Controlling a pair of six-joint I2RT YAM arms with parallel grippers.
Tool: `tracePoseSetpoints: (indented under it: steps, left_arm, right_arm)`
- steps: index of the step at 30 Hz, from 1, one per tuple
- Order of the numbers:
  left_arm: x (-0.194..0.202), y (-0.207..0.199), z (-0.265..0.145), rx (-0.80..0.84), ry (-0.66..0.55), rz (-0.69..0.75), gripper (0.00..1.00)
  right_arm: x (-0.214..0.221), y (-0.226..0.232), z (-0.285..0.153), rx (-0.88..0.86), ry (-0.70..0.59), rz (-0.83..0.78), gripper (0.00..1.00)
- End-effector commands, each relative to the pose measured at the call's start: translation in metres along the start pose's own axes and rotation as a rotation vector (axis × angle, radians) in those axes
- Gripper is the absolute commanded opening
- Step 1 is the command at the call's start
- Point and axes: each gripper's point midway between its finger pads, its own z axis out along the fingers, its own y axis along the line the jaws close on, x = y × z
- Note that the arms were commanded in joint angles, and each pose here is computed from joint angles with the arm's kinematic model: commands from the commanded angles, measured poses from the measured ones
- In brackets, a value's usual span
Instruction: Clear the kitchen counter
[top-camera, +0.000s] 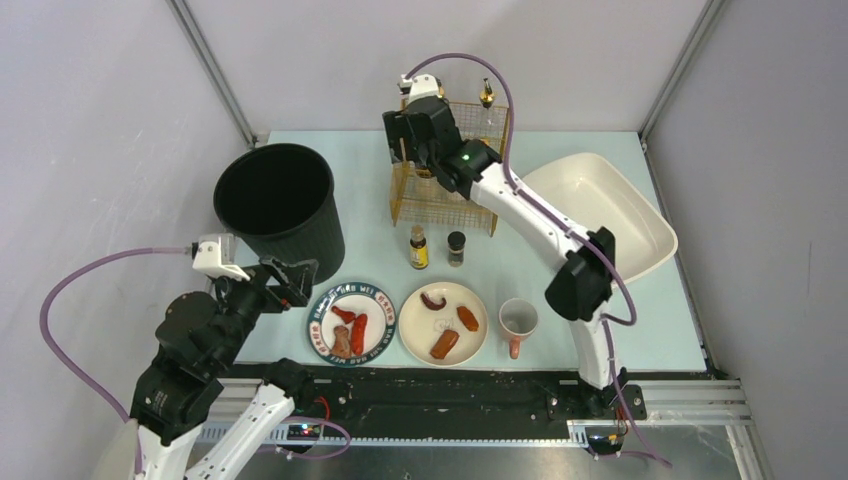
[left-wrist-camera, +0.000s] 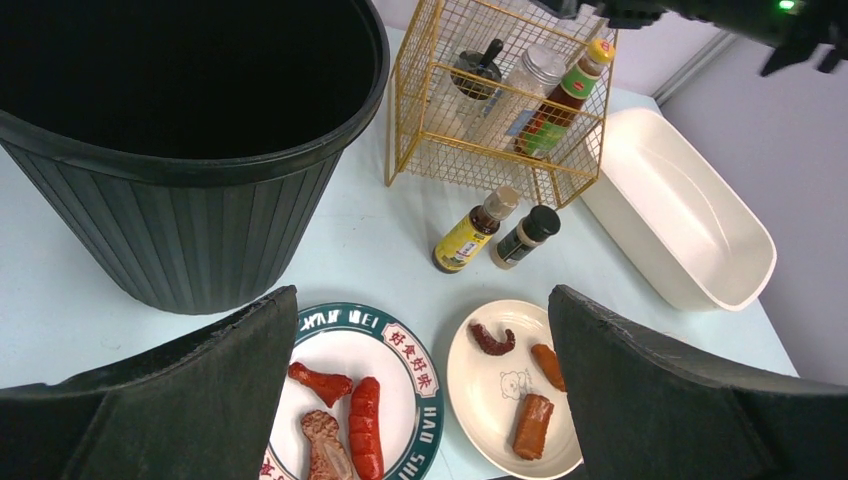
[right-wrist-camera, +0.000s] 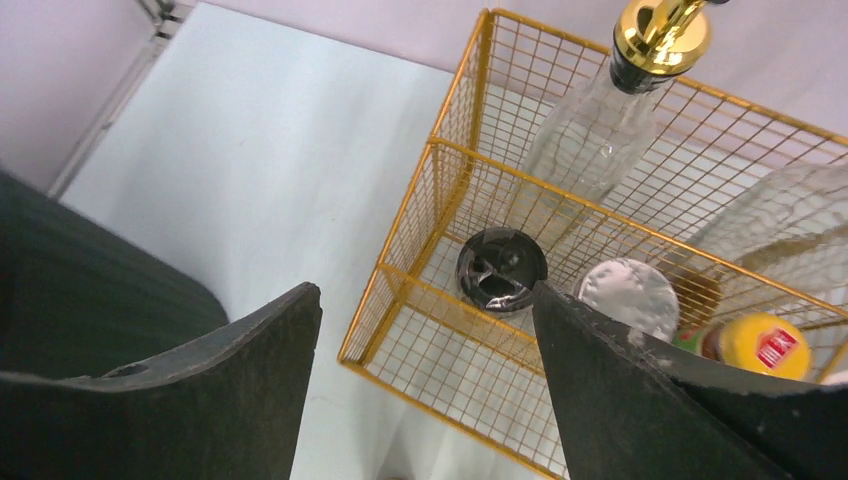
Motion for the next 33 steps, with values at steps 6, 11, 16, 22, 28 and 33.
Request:
tracePoseSetpoints:
  steps: [6,11,16,22,28,33]
  left_arm:
    - [-0.020,-0.008,-0.011,0.033,-0.059,-0.014,0.98]
    - [-0.021,-0.009,-0.011,0.037,-0.058,-0.015,0.98]
    - [-0.020,-0.009,-0.011,0.041,-0.053,-0.014,0.98]
    - [-0.019,-0.010,-0.013,0.051,-0.058,-0.012,0.98]
    - [-0.018,-0.008,-0.014,0.047,-0.060,-0.007,0.98]
    - [-0.017,-0.007,-0.013,0.042,-0.059,-0.007,0.98]
  right_arm:
    - [-0.021,0.031,-0.094,-0.104,-0.106,-0.090,0.83]
    - [0.015,0.042,-0.120,-0.151,-0.039,-0.148,0.86]
    - [0.043,0.050,-0.133,-0.184,0.043,-0.134,0.86]
    - [0.082,0.050,-0.131,-0.196,0.159,-0.120,0.85]
    - [0.113,0.055,-0.122,-0.217,0.247,-0.092,0.84]
    - [0.133,0.051,-0.110,-0.211,0.298,-0.067,0.81]
